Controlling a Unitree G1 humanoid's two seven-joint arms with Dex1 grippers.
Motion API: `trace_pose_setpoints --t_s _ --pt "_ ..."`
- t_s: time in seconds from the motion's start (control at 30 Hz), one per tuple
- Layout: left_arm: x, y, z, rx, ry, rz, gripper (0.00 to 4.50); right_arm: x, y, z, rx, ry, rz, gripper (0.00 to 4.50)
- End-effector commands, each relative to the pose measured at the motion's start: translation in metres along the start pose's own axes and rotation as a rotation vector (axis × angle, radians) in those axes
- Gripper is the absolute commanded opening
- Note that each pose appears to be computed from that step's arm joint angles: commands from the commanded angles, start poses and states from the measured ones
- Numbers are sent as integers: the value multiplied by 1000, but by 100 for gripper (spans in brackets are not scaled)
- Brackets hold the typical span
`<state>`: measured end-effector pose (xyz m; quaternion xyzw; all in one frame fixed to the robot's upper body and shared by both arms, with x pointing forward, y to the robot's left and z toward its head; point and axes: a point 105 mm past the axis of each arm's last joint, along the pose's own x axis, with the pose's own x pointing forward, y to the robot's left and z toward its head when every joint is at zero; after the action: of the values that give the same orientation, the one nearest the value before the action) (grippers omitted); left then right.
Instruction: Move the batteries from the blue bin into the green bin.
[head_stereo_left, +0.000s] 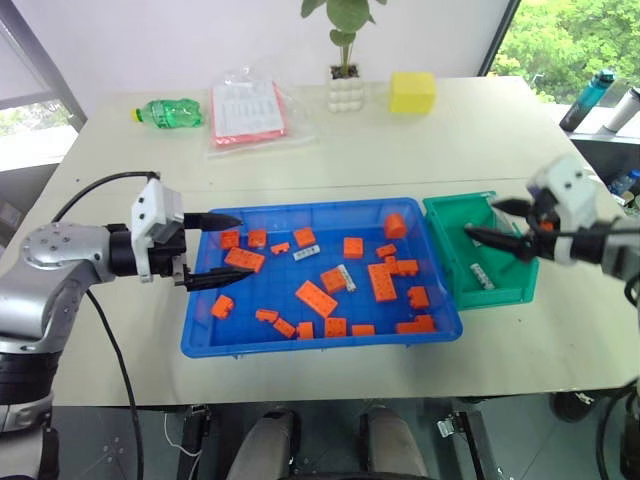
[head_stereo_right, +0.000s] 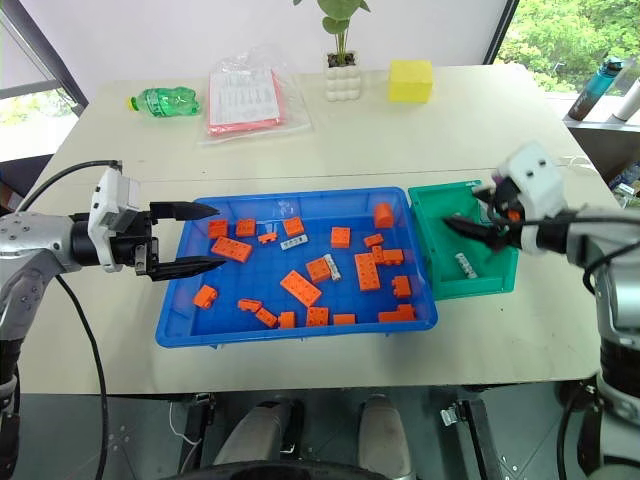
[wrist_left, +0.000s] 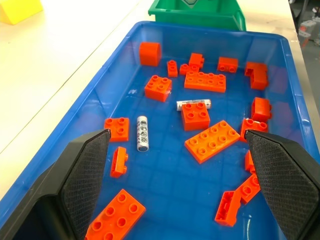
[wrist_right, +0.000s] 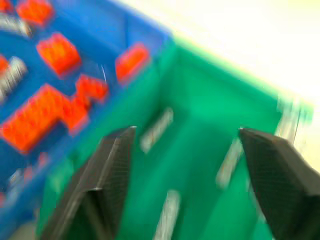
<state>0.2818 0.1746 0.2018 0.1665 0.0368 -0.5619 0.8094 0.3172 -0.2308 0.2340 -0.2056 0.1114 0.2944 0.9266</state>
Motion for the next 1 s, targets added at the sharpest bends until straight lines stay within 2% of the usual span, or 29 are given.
trace_pose_setpoints --t_s 0.03,0.17,0.3,0.37,0.63,1.0 --pt "-1 -1 7 43 -1 -9 450 21 21 42 -90 -119 130 318" --pt "0 -2 8 50 0 -12 450 70 72 65 -128 -180 335 318" --pt "1 -3 10 59 0 -11 450 113 124 50 -187 -125 520 318" --pt "0 -5 11 64 2 -10 450 128 140 41 -203 -96 569 318" --pt "-5 -9 12 68 13 16 450 166 156 14 -220 1 595 318" --pt "-3 -10 14 66 4 37 450 182 165 -4 -245 46 640 318"
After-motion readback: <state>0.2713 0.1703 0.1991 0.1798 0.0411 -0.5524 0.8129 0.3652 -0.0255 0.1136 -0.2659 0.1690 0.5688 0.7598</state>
